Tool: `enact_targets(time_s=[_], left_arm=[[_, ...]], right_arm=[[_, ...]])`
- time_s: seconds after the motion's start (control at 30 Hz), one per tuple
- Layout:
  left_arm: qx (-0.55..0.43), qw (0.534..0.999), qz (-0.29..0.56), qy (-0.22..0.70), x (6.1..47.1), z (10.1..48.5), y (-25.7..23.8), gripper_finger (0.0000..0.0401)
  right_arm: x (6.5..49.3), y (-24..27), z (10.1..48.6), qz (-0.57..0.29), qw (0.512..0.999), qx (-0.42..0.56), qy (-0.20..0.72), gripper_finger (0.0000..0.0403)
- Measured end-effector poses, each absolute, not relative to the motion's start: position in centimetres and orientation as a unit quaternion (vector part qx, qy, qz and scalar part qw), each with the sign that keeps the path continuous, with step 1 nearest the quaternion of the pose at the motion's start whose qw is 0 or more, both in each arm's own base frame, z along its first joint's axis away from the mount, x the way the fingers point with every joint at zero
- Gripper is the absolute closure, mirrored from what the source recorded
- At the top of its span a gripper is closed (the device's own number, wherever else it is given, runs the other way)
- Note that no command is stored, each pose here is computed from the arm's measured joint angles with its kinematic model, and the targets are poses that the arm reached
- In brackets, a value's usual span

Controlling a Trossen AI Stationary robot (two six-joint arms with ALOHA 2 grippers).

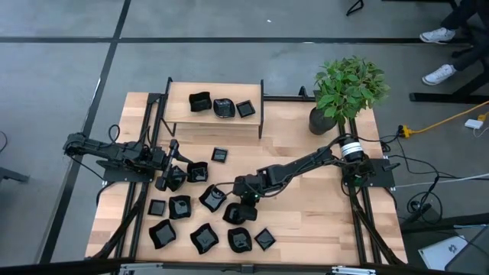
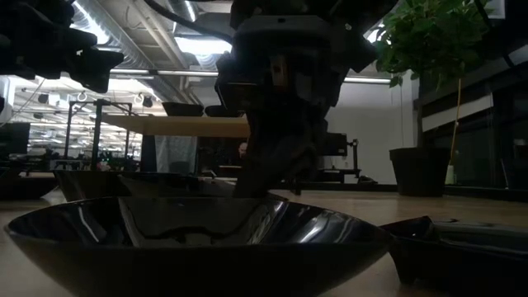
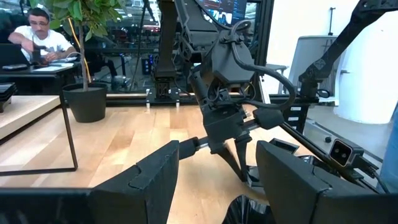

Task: Pick & Place Mini shaped plates
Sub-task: Stack the leaf shaped plate on top of the leaf shaped plates on the shelf

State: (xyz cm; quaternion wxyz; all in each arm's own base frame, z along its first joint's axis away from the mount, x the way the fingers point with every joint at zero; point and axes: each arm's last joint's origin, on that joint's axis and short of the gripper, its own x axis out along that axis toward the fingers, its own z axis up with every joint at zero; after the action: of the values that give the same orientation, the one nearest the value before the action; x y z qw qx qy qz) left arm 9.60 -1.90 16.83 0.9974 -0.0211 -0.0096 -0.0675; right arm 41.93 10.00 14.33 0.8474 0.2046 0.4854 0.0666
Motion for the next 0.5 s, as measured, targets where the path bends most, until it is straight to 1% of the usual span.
enact_targets(time_s=[0.23, 0.5], left_arm=[[-0.021, 0.997, -0.068, -0.010, 9.6, 16.8, -1.9, 0.0193], [-0.021, 0.997, -0.068, -0.009, 9.6, 16.8, -1.9, 0.0194]], right_arm=[[41.7, 9.8, 14.7, 0.086, 0.841, 0.206, 0.493, 0.0397], [41.2, 8.5, 17.1, 0.088, 0.850, 0.194, 0.482, 0.0399]])
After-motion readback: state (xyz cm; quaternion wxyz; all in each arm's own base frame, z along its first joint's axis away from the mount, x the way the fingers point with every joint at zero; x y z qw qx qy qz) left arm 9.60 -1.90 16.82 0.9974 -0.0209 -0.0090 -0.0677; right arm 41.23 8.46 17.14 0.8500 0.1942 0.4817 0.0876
